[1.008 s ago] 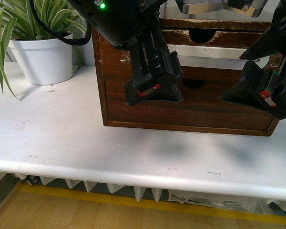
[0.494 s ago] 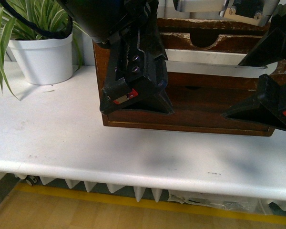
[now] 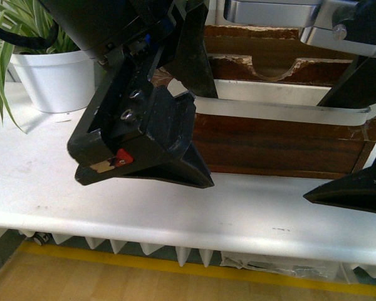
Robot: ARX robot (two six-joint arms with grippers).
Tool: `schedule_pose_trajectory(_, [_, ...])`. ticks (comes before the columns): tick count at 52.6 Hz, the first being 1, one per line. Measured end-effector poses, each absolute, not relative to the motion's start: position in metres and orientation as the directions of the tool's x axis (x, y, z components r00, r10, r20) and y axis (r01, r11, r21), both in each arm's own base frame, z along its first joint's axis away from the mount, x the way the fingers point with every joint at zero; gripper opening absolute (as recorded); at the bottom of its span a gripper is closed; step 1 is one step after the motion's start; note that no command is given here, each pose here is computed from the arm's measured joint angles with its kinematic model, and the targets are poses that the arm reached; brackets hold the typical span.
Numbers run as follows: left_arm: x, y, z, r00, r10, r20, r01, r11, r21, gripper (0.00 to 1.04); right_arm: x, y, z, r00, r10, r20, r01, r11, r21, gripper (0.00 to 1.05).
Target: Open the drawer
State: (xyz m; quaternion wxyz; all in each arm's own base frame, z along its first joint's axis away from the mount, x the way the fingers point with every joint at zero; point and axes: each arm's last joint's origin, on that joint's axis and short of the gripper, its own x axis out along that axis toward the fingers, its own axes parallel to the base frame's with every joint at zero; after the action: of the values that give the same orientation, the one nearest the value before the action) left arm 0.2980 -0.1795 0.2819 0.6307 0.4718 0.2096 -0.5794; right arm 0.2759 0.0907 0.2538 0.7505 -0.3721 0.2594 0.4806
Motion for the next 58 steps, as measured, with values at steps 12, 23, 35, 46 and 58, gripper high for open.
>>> schedule_pose_trajectory(12, [0.286,-0.177,0.283,0.229,-0.531,-0.816,0.927,-0.137,0.349,0.99,0.266,0.090,0.254,0.377,0.540,-0.752,-0.926,0.242,-0.291,0.96])
schedule_pose_trajectory(23, [0.279,-0.178,0.285,0.341,-0.592,-0.730,0.889,-0.049,0.455,0.99,0.256,0.084,0.265,0.456,0.576,-0.678,-0.890,0.282,-0.359,0.96])
schedule_pose_trajectory(35, [0.266,-0.173,0.309,0.486,-0.651,-0.584,0.806,0.074,0.588,0.99,0.241,0.065,0.280,0.557,0.629,-0.542,-0.830,0.399,-0.390,0.96])
schedule_pose_trajectory(46, [0.248,-0.153,0.324,0.678,-0.644,-0.355,0.662,0.325,0.675,0.99,0.212,0.033,0.279,0.716,0.592,-0.370,-0.698,0.596,-0.396,0.96])
schedule_pose_trajectory(58, [0.222,-0.105,0.315,0.928,-0.357,-0.104,0.351,0.751,0.559,0.99,0.170,-0.002,0.263,0.883,0.434,-0.178,-0.469,0.829,-0.306,0.96])
